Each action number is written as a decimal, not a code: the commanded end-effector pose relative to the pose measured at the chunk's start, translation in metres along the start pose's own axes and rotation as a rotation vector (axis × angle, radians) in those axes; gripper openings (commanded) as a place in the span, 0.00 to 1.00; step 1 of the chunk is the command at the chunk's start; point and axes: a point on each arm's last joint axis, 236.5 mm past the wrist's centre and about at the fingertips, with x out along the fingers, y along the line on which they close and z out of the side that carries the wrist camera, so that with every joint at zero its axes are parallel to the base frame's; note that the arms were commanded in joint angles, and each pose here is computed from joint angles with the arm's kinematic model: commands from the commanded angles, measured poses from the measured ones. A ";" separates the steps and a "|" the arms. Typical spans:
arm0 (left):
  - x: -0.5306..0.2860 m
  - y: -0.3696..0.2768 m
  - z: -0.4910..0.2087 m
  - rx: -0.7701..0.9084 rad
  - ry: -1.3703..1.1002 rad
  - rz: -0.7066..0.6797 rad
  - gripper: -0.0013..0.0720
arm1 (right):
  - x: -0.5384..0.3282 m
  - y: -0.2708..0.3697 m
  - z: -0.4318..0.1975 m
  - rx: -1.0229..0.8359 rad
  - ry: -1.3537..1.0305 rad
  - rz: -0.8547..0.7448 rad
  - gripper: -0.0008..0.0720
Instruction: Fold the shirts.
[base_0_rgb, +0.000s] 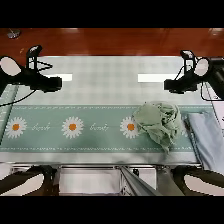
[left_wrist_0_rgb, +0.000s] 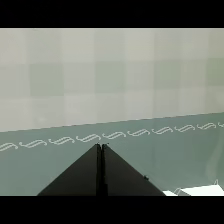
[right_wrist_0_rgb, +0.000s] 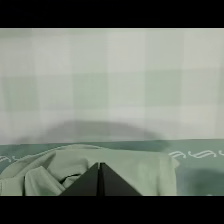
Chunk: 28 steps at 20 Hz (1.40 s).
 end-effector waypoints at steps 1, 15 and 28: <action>0.000 0.000 0.000 0.000 0.000 0.000 0.05 | 0.000 0.000 0.000 0.000 -0.001 0.001 0.05; 0.000 0.000 0.011 -0.003 -0.047 0.002 0.05 | 0.000 0.001 0.005 0.001 -0.022 0.005 0.05; -0.023 -0.012 0.002 0.044 0.009 -0.013 0.97 | -0.070 -0.080 0.005 -0.064 -0.006 -0.330 0.87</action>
